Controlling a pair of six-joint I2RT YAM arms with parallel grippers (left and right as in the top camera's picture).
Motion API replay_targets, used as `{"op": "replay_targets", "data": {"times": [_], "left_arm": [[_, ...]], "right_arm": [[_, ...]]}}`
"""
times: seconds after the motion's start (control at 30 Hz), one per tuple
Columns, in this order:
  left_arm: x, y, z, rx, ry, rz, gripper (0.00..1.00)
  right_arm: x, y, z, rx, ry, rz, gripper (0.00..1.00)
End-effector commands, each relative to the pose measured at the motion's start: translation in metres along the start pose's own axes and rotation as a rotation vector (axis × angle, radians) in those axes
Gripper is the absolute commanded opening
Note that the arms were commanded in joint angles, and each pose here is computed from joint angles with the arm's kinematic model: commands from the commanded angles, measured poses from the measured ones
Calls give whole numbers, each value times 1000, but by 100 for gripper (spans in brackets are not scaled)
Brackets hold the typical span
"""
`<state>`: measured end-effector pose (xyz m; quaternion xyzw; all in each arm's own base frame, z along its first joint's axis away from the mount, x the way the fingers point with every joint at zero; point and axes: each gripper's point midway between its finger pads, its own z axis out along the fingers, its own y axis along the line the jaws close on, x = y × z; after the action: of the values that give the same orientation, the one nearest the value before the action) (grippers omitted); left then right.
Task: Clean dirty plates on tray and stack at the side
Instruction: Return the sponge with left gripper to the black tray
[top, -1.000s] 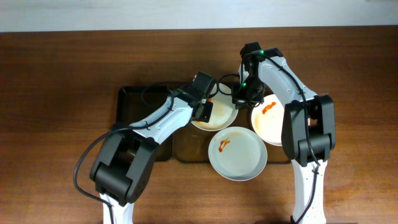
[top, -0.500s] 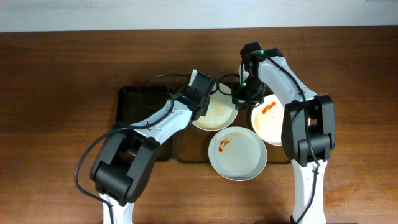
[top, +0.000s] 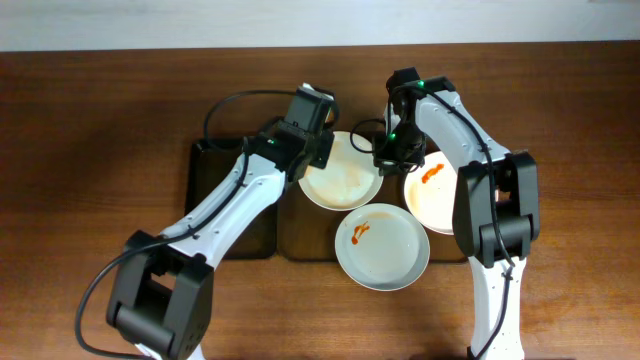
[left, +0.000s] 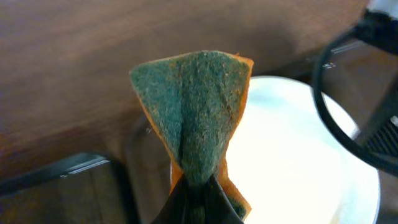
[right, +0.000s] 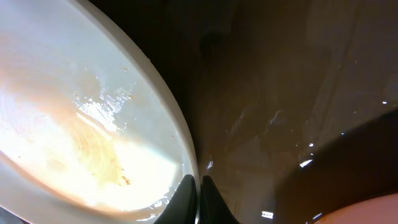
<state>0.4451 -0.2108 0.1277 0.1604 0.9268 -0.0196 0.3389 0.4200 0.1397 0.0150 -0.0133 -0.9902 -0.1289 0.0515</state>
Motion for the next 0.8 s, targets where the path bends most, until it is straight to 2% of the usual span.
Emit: {"op": "replay_targets", "data": {"times": [0.0, 0.23, 0.4, 0.53, 0.6, 0.67, 0.7, 0.73, 0.77], "left_arm": [[23, -16, 20, 71, 77, -7, 0], [73, -26, 71, 61, 219, 22, 0], [76, -10, 75, -29, 211, 32, 0], [61, 16, 76, -181, 147, 44, 0], [42, 27, 64, -244, 97, 39, 0], [5, 29, 28, -229, 5, -27, 0], [-8, 32, 6, -224, -29, -62, 0], [-11, 35, -9, -211, -31, -70, 0], [3, 50, -29, -224, 35, -71, 0]], "right_arm": [[-2, -8, 3, 25, 2, 14, 5], [-2, -8, 3, 25, 2, 14, 5], [-2, -8, 3, 25, 2, 14, 5], [0, -9, 3, 26, 7, -9, 5], [-1, -8, 3, 26, 6, -8, 5], [-1, -8, 3, 25, 5, -8, 5], [-1, -8, 3, 26, 5, -8, 9], [-1, -8, 3, 26, 6, -8, 11], [-1, -8, 3, 25, 5, -8, 15]]}}
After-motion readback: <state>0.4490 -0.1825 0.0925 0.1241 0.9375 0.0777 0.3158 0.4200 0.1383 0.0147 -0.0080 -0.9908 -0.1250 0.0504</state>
